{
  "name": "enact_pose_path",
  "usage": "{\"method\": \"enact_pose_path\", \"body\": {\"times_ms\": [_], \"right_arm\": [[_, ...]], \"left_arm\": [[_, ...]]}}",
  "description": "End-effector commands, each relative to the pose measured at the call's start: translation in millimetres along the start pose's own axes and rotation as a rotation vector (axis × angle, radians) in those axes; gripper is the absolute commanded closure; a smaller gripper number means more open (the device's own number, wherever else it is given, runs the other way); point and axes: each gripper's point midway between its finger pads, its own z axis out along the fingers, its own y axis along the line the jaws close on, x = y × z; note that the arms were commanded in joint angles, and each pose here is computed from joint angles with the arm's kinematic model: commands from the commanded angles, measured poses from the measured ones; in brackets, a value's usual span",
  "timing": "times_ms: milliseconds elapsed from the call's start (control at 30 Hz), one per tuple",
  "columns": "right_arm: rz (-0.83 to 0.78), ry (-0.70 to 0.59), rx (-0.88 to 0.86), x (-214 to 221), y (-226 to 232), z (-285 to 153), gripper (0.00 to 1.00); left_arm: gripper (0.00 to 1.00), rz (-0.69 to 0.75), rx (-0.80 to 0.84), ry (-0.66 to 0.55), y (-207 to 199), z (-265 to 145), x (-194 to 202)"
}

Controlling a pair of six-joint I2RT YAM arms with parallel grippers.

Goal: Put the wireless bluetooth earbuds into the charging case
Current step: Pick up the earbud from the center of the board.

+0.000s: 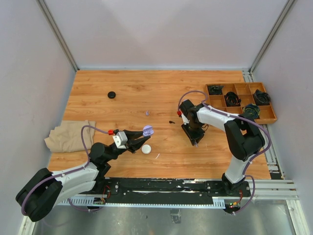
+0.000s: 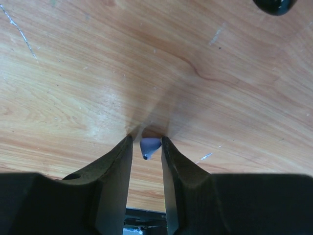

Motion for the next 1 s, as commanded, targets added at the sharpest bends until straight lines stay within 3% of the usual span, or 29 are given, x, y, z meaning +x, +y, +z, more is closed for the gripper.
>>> {"method": "enact_pose_path", "body": {"times_ms": [0,200,500,967], "right_arm": [[-0.033,0.047,0.017,6.0,0.4,5.6,0.70],[-0.025,0.014,0.018,3.8,1.3,-2.9,0.78],[-0.009,-0.141,0.011,-12.2,10.5,-42.0,0.83],[-0.050,-0.554,-0.043,-55.5,63.1,-146.5,0.84]], "left_arm": [[1.00,0.029,0.015,-0.025,-2.0,1.7,-7.4],[1.00,0.028,0.017,-0.023,-2.1,1.9,-7.0],[1.00,0.025,0.014,-0.030,-2.2,1.0,-6.3],[1.00,0.040,-0.002,-0.054,-0.8,-3.3,-9.9]]}}
